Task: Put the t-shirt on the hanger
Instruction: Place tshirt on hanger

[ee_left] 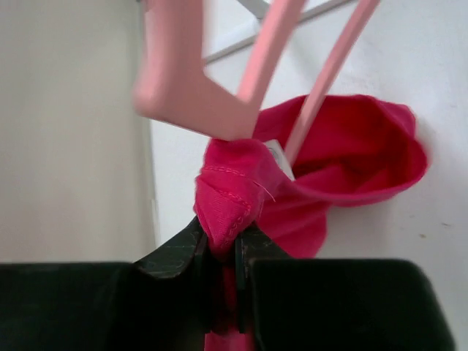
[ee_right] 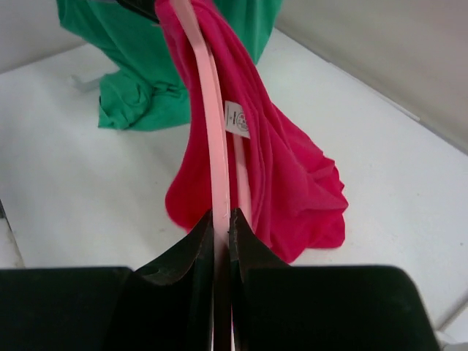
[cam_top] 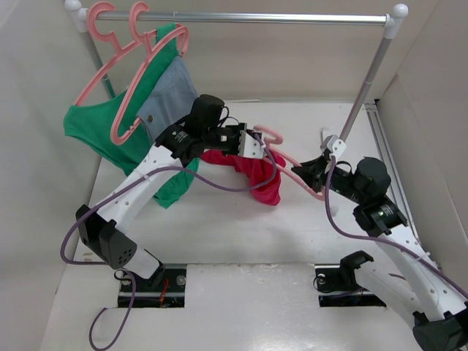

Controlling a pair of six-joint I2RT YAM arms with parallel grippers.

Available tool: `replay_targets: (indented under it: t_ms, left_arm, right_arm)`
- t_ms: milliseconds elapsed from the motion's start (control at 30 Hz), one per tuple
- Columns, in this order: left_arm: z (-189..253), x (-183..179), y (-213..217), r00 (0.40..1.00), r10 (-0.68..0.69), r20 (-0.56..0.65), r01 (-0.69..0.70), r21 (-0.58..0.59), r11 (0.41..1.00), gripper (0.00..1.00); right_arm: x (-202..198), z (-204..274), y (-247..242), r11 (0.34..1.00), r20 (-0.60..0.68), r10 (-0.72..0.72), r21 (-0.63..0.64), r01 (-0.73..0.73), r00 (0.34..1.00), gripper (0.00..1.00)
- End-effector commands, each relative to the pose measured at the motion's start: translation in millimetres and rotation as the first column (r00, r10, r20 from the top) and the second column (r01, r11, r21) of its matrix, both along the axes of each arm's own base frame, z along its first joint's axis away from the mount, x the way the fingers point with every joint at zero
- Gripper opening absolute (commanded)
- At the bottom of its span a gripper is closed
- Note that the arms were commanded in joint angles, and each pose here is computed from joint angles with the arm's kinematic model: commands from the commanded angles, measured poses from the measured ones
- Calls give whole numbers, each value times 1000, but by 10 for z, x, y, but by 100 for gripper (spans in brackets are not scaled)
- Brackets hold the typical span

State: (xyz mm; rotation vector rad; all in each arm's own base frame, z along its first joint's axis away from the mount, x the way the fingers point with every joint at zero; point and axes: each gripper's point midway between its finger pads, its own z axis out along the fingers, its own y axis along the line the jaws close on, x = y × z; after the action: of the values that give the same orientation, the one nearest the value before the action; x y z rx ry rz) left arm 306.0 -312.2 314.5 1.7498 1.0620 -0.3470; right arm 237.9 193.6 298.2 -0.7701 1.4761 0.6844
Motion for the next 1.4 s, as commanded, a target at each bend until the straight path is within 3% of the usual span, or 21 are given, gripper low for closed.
replay_targets:
  t_ms: [0,133,333,400,433,533,700,833,933,1233,1367]
  left_arm:
    - [151,-125,-48,999,-29,-16,28,-69,997,0]
    - [165,-146,-19,999,7,-53,-12,-92,996,0]
    - [170,75,113,978,153,-143,-177,-168,970,0]
    - [193,81,126,972,174,-159,-203,-184,962,0]
    - [146,128,176,964,202,-171,-232,-175,957,0]
    - [113,196,194,944,256,-209,-296,-190,936,0]
    - [135,310,265,878,371,-303,-442,-213,872,0]
    - [141,334,282,844,403,-354,-494,-222,841,0]
    - [140,315,267,838,396,-375,-496,-224,839,0]
    - [92,268,271,829,390,-400,-500,-218,838,0]
    - [149,256,274,830,387,-401,-501,-235,833,0]
  right_arm:
    - [-25,538,20,997,159,9,70,-21,987,0]
    - [108,412,44,999,107,-8,50,2,994,0]
    - [330,366,-125,989,33,-140,-40,142,990,61]
    - [393,447,-268,971,40,-227,-63,229,973,95]
    - [381,545,-339,962,35,-261,-70,263,965,100]
    - [432,709,-630,905,50,-415,-75,418,908,100]
    - [394,559,-816,846,-88,-533,-51,530,842,100]
    - [450,-139,-441,881,-280,-470,-81,467,837,100]
    - [543,-409,-36,922,-371,-365,-19,386,854,100]
    - [1104,-629,415,911,-476,-354,18,411,805,97]
    - [1233,-1115,394,886,-542,-410,-43,463,734,93]
